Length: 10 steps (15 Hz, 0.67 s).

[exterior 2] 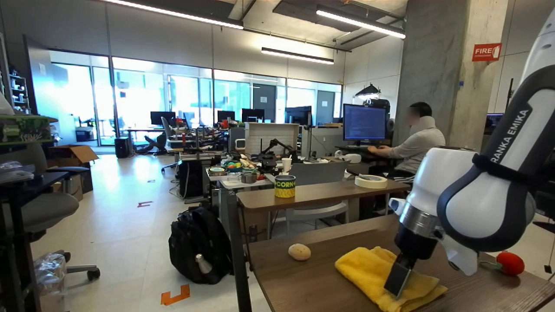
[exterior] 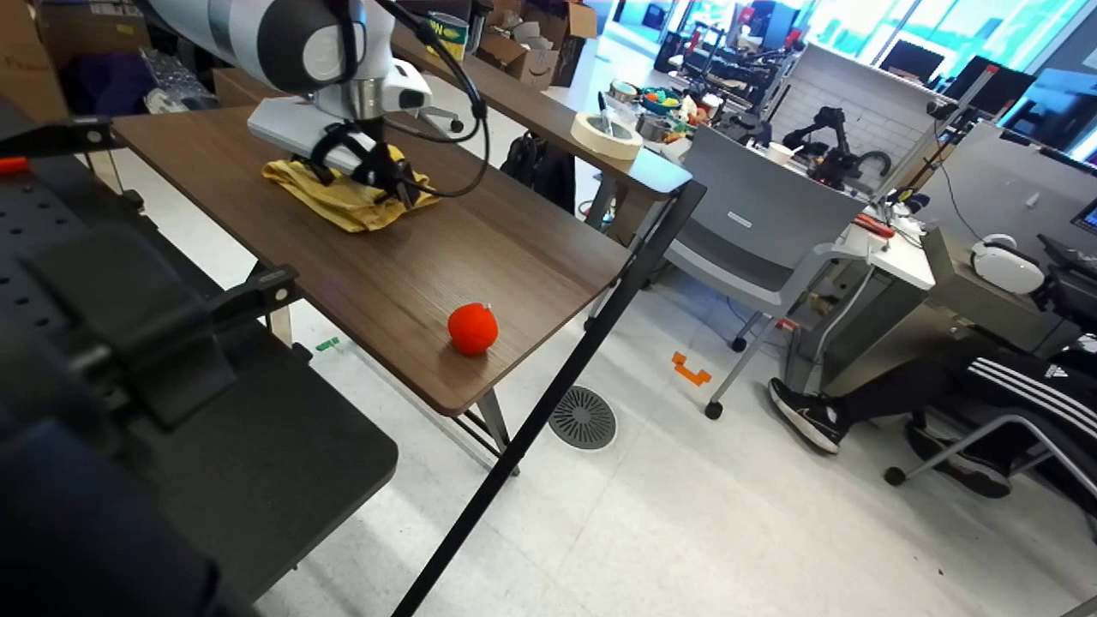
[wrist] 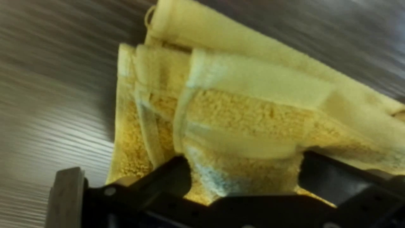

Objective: Move the potato to the left, wipe the table with the yellow towel, move the red plush toy to the left, wipe the right side of the table with the towel, move the potato and red toy to the right, wipe the left side of the table

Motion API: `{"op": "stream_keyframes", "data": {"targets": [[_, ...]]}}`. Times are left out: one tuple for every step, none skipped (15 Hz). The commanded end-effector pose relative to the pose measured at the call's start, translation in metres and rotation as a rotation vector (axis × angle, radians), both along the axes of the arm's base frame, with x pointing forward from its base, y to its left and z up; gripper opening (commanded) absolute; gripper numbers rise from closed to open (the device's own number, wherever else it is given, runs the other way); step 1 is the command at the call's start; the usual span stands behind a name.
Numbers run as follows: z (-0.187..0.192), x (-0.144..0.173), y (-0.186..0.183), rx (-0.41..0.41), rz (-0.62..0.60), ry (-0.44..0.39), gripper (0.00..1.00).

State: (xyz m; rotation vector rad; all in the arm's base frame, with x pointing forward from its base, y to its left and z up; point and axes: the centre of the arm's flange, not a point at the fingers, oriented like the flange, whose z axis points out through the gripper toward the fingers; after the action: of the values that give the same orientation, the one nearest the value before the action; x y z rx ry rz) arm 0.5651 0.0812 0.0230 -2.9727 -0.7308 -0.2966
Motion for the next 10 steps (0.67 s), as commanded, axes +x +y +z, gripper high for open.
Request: {"op": "stream_keyframes", "data": {"targets": [[-0.029, 0.0, 0.082, 0.034, 0.077, 0.033, 1.0], [-0.026, 0.006, 0.088, 0.028, 0.07, 0.016, 1.0], [-0.022, 0.013, 0.088, 0.028, 0.052, 0.005, 1.0], [-0.017, 0.024, 0.073, 0.037, 0.009, -0.006, 1.0], [-0.012, 0.033, 0.054, 0.049, -0.042, -0.013, 1.0], [-0.008, 0.04, 0.03, 0.064, -0.1, -0.02, 1.0], [-0.004, 0.046, 0.002, 0.074, -0.161, -0.027, 1.0], [0.0, 0.047, -0.024, 0.081, -0.218, -0.036, 1.0], [0.001, 0.05, -0.053, 0.089, -0.275, -0.041, 1.0], [0.006, 0.049, -0.086, 0.097, -0.333, -0.048, 1.0]]}}
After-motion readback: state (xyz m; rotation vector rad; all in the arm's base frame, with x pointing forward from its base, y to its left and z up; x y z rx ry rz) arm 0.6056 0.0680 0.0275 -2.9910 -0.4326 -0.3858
